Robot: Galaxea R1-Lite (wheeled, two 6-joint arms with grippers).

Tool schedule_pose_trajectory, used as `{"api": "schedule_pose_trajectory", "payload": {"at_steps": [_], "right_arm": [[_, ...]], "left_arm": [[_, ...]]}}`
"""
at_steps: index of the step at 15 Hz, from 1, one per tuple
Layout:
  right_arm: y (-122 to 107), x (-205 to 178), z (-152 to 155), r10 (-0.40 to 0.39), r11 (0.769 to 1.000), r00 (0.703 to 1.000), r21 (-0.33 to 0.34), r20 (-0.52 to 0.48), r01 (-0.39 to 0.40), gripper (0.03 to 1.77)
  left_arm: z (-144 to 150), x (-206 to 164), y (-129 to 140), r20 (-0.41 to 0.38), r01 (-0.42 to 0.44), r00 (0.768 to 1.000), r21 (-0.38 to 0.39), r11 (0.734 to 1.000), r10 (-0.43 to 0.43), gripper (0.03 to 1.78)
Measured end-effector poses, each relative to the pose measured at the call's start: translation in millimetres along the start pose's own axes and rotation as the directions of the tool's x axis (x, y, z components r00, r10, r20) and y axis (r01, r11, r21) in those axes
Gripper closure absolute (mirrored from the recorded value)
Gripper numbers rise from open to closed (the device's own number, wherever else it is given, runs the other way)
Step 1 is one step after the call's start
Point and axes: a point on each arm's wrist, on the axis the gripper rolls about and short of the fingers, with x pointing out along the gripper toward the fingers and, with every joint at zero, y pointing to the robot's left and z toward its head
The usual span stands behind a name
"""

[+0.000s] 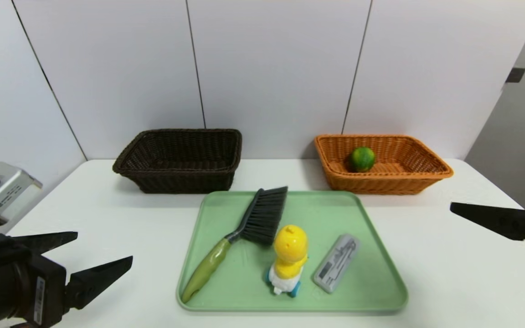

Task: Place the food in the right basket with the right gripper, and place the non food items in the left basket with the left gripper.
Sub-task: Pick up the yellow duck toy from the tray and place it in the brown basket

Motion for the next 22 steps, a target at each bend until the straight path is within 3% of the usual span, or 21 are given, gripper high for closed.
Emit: {"api": "schedule_pose_trajectory", "payload": {"at_steps": [3, 5, 7, 13, 18, 22], "right_arm": [[15, 25, 23, -0.031, 0.990, 0.996, 0.136, -0.089, 0.043, 0.10], [22, 42, 30, -0.046, 0.979, 0.988, 0.193, -0.145, 0.074, 0.10], [27, 57, 32, -0.056, 0.973, 0.984, 0.210, -0.172, 0.092, 0.10], [31, 86, 40, -0.082, 0.961, 0.977, 0.243, -0.197, 0.130, 0.10], [25, 100, 49, -0.116, 0.950, 0.974, 0.263, -0.197, 0.166, 0.10], [22, 106, 50, -0.130, 0.946, 0.970, 0.268, -0.204, 0.183, 0.10]], "left_arm": [[16, 13, -13, -0.012, 0.046, 0.999, -0.053, 0.998, -0.047, 0.12], [14, 23, -28, -0.049, 0.075, 0.996, -0.071, 0.995, -0.078, 0.12], [9, 37, -43, -0.047, 0.045, 0.998, -0.059, 0.997, -0.048, 0.12], [-4, 83, -97, 0.104, -0.002, 0.995, -0.053, 0.999, 0.007, 0.12], [-21, 85, -126, 0.069, 0.075, 0.995, -0.075, 0.994, -0.070, 0.12], [-27, 76, -140, 0.061, 0.136, 0.989, -0.045, 0.990, -0.133, 0.12]]}}
